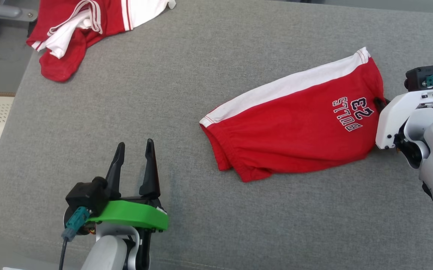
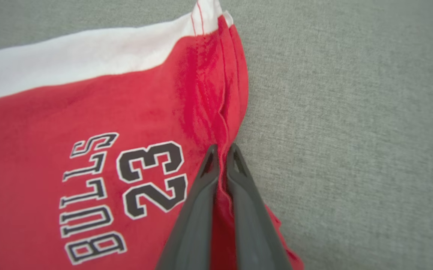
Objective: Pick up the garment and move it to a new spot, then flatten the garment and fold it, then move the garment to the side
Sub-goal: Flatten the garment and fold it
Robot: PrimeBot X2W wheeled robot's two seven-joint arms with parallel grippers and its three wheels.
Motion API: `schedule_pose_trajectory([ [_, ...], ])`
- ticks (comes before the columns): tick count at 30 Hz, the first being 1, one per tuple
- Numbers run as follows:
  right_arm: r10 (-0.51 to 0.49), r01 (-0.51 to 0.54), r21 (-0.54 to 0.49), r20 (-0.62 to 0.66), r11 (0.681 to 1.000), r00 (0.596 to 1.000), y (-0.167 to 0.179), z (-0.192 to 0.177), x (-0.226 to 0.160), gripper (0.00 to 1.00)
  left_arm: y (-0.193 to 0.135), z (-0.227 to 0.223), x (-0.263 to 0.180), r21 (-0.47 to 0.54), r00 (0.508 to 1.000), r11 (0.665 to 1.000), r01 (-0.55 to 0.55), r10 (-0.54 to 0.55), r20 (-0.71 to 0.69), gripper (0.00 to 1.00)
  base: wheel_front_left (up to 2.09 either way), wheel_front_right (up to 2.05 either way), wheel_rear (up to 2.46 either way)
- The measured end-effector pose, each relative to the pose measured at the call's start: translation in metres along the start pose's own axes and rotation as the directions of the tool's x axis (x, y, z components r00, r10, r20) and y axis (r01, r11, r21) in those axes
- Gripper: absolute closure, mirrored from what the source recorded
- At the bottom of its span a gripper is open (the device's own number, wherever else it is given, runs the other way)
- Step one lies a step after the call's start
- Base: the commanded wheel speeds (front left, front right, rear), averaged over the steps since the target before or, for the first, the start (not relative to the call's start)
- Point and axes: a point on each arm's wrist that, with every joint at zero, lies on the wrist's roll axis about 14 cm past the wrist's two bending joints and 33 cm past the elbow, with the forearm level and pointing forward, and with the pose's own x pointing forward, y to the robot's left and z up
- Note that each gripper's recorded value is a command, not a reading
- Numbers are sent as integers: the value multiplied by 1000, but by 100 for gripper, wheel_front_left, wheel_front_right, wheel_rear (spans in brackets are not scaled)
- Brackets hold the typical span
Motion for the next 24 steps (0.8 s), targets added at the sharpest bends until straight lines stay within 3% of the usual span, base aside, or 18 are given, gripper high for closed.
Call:
schedule_pose_trajectory([
  [11,-98,75,134,177,988,979,-37,-8,-45,100,-36,-5,11,2,993,993,118,-118,-6,0,0,0,0],
  [24,-290,179,369,271,912,918,-76,-53,-111,100,-92,-19,18,-7,960,961,277,-277,-36,0,0,0,0],
])
